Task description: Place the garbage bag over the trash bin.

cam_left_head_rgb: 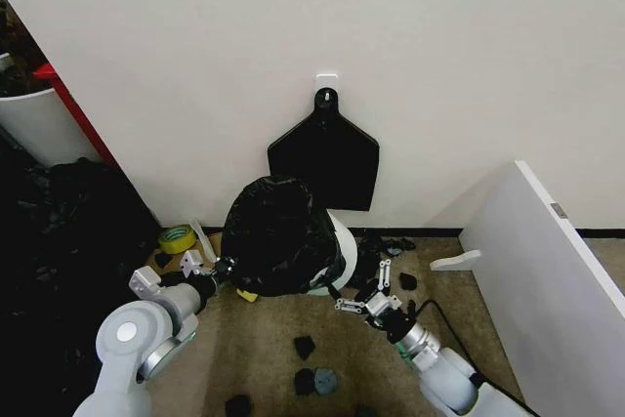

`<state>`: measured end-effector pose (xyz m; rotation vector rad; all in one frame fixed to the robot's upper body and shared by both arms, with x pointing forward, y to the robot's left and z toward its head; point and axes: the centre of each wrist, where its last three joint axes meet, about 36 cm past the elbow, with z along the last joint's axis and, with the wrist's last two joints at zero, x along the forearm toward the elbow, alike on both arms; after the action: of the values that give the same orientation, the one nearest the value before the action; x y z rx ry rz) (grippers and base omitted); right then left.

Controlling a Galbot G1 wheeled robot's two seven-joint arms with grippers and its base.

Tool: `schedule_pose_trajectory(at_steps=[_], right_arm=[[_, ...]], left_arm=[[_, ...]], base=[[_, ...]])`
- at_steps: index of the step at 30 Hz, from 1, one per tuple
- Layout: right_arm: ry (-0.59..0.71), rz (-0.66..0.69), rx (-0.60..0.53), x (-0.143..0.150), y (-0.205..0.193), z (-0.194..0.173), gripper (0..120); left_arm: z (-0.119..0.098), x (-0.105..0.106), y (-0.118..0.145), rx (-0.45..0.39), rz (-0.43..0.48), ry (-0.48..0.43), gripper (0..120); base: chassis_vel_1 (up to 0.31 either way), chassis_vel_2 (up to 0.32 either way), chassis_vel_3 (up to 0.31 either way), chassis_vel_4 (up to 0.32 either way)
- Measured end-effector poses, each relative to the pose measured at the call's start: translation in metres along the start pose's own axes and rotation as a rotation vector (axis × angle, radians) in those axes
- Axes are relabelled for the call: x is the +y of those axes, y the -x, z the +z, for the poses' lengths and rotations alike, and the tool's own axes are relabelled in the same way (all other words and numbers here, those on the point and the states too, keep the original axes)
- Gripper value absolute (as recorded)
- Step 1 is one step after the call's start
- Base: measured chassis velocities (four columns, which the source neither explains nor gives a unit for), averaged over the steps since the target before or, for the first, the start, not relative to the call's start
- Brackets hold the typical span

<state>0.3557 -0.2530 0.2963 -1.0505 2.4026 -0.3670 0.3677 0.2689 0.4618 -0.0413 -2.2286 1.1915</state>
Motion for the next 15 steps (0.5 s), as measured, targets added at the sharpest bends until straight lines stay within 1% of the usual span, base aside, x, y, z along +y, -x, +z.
schedule_pose_trajectory(at_steps=[3, 4, 5, 6, 7, 9, 11, 12, 14, 15], right_arm=[[0.154, -0.091, -0.061, -0.03, -0.015, -0.002, 100], [0.154, -0.091, -0.061, -0.03, -0.015, -0.002, 100], [0.201, -0.124, -0.088, -0.04, -0.018, -0.003, 100], [0.225, -0.146, -0.114, -0.047, -0.019, -0.004, 100], [0.251, -0.154, -0.149, -0.056, -0.019, -0.007, 100], [0.302, -0.105, -0.185, -0.069, -0.011, -0.014, 100], [0.342, -0.025, -0.192, -0.077, -0.001, -0.023, 100], [0.342, -0.025, -0.192, -0.077, -0.001, -0.023, 100], [0.373, 0.073, -0.163, -0.081, 0.016, -0.034, 100], [0.379, 0.111, -0.14, -0.08, 0.023, -0.039, 100]], left_arm=[[0.015, -0.002, 0.009, -0.028, 0.017, 0.082, 1], [0.015, -0.002, 0.009, -0.028, 0.017, 0.082, 1], [0.019, -0.001, 0.011, -0.042, 0.022, 0.114, 1], [0.021, 0.001, 0.012, -0.063, 0.023, 0.14, 1], [0.023, 0.005, 0.014, -0.118, 0.018, 0.19, 1], [0.027, 0.016, 0.019, -0.233, 0.013, 0.308, 1], [0.033, 0.03, 0.025, -0.337, 0.045, 0.461, 1], [0.033, 0.03, 0.025, -0.337, 0.045, 0.461, 1], [0.045, 0.048, 0.031, -0.402, 0.138, 0.64, 1], [0.048, 0.055, 0.033, -0.413, 0.172, 0.698, 1]], base=[[0.0, 0.0, 0.0, 0.0], [0.0, 0.0, 0.0, 0.0], [0.0, 0.0, 0.0, 0.0], [0.0, 0.0, 0.0, 0.0], [0.0, 0.0, 0.0, 0.0], [0.0, 0.0, 0.0, 0.0], [0.0, 0.0, 0.0, 0.0], [0.0, 0.0, 0.0, 0.0], [0.0, 0.0, 0.0, 0.0], [0.0, 0.0, 0.0, 0.0]])
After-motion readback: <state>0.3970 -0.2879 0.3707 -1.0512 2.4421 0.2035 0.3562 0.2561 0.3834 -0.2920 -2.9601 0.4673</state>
